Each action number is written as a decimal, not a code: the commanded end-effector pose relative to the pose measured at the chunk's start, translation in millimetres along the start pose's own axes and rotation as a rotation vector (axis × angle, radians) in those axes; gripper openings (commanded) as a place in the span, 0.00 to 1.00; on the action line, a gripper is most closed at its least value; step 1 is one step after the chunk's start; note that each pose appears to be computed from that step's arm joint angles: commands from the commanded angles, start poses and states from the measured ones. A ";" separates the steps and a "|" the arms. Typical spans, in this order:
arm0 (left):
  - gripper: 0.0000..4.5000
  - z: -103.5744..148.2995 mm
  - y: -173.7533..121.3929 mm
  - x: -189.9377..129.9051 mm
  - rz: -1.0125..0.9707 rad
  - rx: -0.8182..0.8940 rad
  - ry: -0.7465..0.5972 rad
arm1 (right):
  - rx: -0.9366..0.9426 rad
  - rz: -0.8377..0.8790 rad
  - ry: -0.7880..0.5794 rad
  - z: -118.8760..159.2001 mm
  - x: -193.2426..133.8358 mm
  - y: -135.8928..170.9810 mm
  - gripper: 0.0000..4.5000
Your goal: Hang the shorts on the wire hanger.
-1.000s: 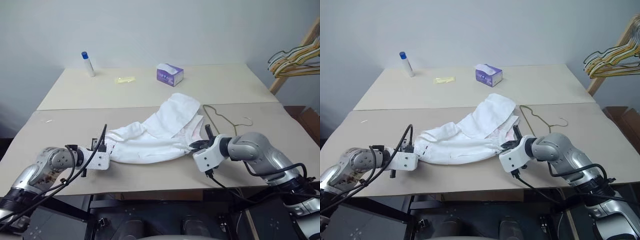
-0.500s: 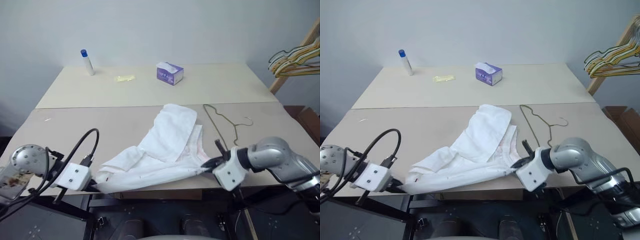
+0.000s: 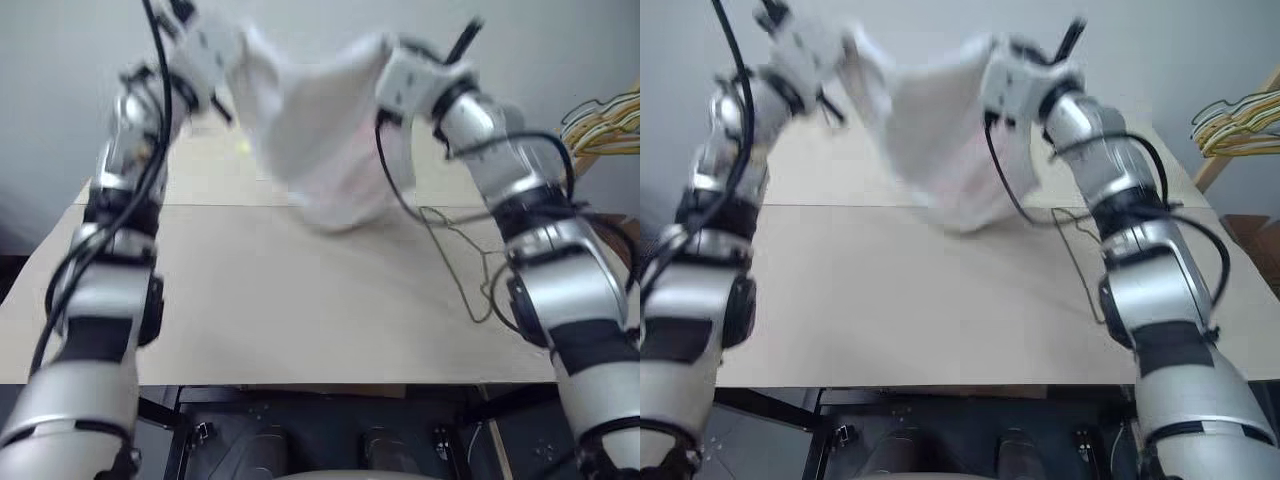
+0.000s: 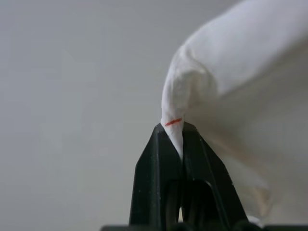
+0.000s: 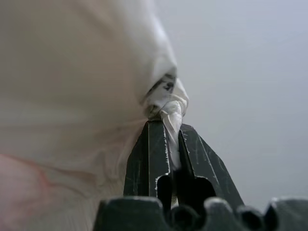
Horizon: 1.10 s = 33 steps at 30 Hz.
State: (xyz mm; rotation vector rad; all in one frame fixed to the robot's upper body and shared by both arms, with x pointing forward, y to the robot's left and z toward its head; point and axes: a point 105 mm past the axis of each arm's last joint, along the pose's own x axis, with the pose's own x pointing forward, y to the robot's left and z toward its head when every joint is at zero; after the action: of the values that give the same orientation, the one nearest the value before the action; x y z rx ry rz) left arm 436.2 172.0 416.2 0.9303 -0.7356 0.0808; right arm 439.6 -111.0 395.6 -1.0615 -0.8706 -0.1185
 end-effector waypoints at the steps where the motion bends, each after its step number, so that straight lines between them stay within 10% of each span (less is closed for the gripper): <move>1: 0.01 36.8 55.5 0.2 0.288 0.142 -0.202 | 0.026 -0.356 -0.078 5.2 -1.8 -57.4 0.00; 6: 0.01 48.1 39.8 -17.7 0.166 0.136 -0.380 | -0.001 -0.212 -0.126 -12.8 -28.4 -23.4 0.00; 10: 0.01 25.2 -32.0 -69.0 -0.269 0.096 -0.464 | 0.027 0.141 -0.194 -28.1 -77.3 37.8 0.00; 19: 0.01 -1.7 -98.8 -212.0 -1.031 -0.133 -0.314 | 0.019 0.841 -0.266 -51.5 -202.4 122.8 0.00; 33: 0.01 -11.1 -101.8 -340.5 -1.718 -0.226 -0.054 | 0.034 1.107 -0.307 -53.7 -280.3 131.2 0.00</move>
State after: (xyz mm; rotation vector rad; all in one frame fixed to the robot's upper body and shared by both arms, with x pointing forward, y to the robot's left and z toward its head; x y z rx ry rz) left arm 224.4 198.3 121.7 1.0468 0.1941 -1.4819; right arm 340.8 -164.0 81.7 -1.4133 -0.4151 1.0598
